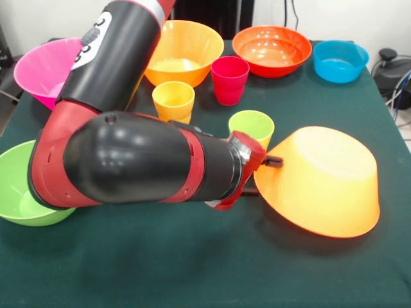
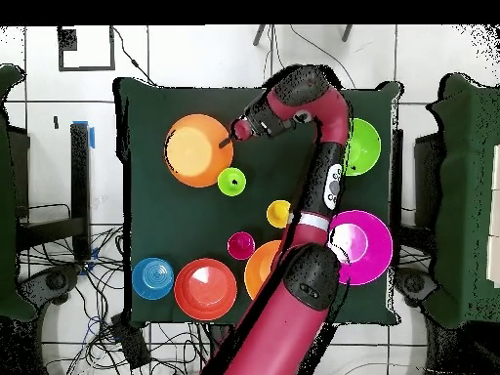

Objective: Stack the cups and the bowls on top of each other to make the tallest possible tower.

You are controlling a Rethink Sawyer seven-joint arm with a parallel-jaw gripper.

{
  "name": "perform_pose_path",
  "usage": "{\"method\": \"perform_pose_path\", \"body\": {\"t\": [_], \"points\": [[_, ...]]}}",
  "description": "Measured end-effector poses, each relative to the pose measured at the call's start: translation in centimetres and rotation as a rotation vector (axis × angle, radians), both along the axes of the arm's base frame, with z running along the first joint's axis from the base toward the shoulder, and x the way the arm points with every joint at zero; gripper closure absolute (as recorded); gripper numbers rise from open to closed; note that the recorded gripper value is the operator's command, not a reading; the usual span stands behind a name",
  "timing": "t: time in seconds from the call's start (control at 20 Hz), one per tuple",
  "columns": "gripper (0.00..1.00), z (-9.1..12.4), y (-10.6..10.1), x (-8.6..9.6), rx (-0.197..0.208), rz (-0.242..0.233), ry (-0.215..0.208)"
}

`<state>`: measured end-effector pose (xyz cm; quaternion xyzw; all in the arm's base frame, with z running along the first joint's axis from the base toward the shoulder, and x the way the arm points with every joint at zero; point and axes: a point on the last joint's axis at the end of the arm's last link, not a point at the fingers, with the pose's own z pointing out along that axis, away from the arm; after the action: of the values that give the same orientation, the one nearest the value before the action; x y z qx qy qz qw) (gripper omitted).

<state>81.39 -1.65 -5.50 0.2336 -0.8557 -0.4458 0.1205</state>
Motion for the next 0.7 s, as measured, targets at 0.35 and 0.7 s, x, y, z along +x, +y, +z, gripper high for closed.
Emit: {"method": "perform_pose_path", "body": {"t": [0.35,0.7], "points": [[0.00,-1.5,0.2,-1.1,-0.008,0.028,0.057],[0.00,-2.8,0.5,-1.6,-0.026,0.036,0.076]]}}
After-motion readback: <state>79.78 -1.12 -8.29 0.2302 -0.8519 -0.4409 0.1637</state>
